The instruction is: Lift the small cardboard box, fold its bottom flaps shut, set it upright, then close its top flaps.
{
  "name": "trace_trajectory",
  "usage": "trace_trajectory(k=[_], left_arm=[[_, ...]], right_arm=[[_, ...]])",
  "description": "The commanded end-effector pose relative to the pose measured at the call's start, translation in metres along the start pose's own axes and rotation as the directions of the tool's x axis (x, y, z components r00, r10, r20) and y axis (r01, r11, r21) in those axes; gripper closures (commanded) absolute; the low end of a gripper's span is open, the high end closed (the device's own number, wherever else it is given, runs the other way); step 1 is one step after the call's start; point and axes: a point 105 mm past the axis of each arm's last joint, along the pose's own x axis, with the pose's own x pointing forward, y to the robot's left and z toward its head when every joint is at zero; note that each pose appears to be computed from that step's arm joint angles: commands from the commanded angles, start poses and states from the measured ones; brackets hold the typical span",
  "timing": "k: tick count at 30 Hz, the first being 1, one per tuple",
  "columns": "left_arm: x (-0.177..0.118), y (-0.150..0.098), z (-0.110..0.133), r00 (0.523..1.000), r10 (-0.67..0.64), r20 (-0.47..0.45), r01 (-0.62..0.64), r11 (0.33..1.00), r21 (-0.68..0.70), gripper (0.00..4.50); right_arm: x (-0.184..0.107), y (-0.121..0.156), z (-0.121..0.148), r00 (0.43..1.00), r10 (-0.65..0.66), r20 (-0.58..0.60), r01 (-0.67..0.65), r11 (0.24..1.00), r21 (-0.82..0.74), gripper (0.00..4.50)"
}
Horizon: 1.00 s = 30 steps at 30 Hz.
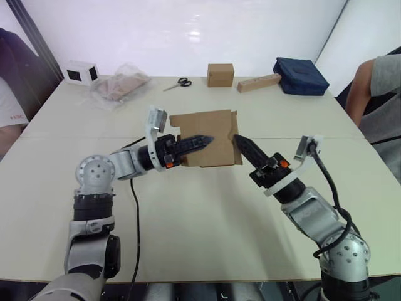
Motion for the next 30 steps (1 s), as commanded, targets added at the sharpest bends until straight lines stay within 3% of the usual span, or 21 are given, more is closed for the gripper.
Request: trace_trajectory(k=[1,16,23,30], left_arm=[[0.005,-0.012,-0.001,0.999,-0.053,-0.007,0.053,0.998,0.024,4.5],[0.007,-0.015,0.001,0.998,-0.065,0.012,0.064,0.998,0.022,4.5],[0.003,-0.014,0.002,0.998,-0.052,0.021,0.051,0.998,0.026,4.5],[0.001,-0.014,0.002,0.999,-0.046,0.021,0.045,0.999,0.028,4.5]], right_arm=[[0.006,0.022,-0.002,0.996,0.092,-0.004,-0.092,0.995,0.028,3.95],[0.009,0.029,-0.03,0.97,0.139,-0.197,-0.151,0.987,-0.048,3.95],[0.002,0.013,0.008,0.994,0.085,-0.063,-0.087,0.996,-0.031,3.95],[-0.005,0.003,0.022,0.999,0.045,-0.005,-0.045,0.999,-0.015,3.95]])
